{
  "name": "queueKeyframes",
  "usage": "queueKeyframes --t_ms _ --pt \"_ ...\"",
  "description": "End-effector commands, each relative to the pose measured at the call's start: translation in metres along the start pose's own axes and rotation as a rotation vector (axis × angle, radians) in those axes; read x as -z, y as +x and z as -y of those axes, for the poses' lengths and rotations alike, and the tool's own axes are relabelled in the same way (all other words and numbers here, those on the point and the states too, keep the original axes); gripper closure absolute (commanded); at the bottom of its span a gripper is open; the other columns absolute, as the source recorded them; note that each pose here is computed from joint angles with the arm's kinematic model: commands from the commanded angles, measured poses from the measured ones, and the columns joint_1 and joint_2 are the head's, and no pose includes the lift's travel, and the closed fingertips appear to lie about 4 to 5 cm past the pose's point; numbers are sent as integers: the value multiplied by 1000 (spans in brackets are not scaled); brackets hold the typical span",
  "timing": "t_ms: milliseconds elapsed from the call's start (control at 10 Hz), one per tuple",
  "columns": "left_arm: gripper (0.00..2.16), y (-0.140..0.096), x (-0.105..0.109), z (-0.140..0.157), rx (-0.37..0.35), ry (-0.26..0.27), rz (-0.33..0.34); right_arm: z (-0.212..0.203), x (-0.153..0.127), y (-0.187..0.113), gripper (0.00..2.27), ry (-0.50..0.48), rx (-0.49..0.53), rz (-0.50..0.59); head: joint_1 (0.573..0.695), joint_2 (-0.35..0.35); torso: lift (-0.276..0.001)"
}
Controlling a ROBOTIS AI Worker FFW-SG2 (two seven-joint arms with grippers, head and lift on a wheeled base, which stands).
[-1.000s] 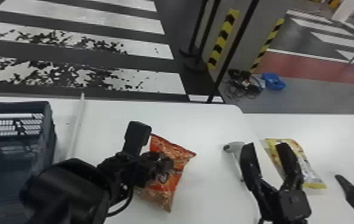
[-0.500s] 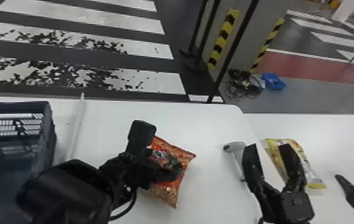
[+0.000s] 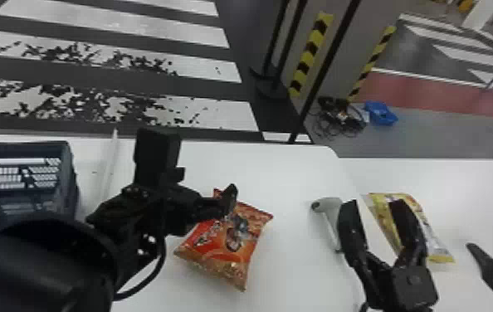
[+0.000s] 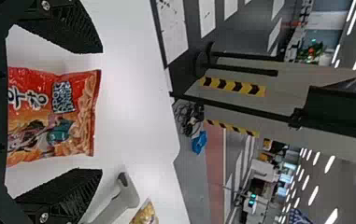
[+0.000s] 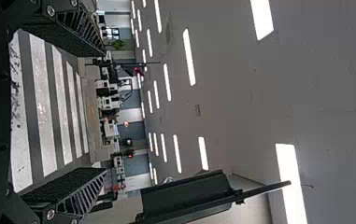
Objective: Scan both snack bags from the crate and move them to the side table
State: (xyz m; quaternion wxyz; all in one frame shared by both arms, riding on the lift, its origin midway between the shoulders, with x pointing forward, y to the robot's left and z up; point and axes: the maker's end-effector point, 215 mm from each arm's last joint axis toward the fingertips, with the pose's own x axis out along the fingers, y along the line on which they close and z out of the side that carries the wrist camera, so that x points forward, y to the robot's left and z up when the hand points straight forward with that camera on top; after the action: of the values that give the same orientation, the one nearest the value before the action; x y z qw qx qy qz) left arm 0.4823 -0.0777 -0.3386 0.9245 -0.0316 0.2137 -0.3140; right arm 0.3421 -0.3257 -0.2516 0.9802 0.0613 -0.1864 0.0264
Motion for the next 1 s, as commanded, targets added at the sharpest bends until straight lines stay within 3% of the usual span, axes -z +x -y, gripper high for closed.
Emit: queueKeyframes --t_ms 0,300,400,600,700,900 --pt "113 -41 -22 -34 -105 31 68 -6 8 1 117 -6 -11 -17 695 -350 -95" --pt "113 -142 -15 -139 -350 68 103 -21 23 3 117 -13 -38 -51 695 -350 -95" --pt "113 -176 -11 -171 -430 73 109 -30 30 2 117 -41 -66 -65 695 -311 -95" --pt "113 -245 -3 -223 -560 63 122 -44 47 0 117 -58 -118 -122 695 -157 -95" --pt "113 -278 0 -247 -614 49 137 -48 51 0 120 -58 -138 -137 695 -120 -95" --pt "113 -328 11 -286 -674 7 165 -60 68 -4 120 -78 -176 -197 695 17 -95"
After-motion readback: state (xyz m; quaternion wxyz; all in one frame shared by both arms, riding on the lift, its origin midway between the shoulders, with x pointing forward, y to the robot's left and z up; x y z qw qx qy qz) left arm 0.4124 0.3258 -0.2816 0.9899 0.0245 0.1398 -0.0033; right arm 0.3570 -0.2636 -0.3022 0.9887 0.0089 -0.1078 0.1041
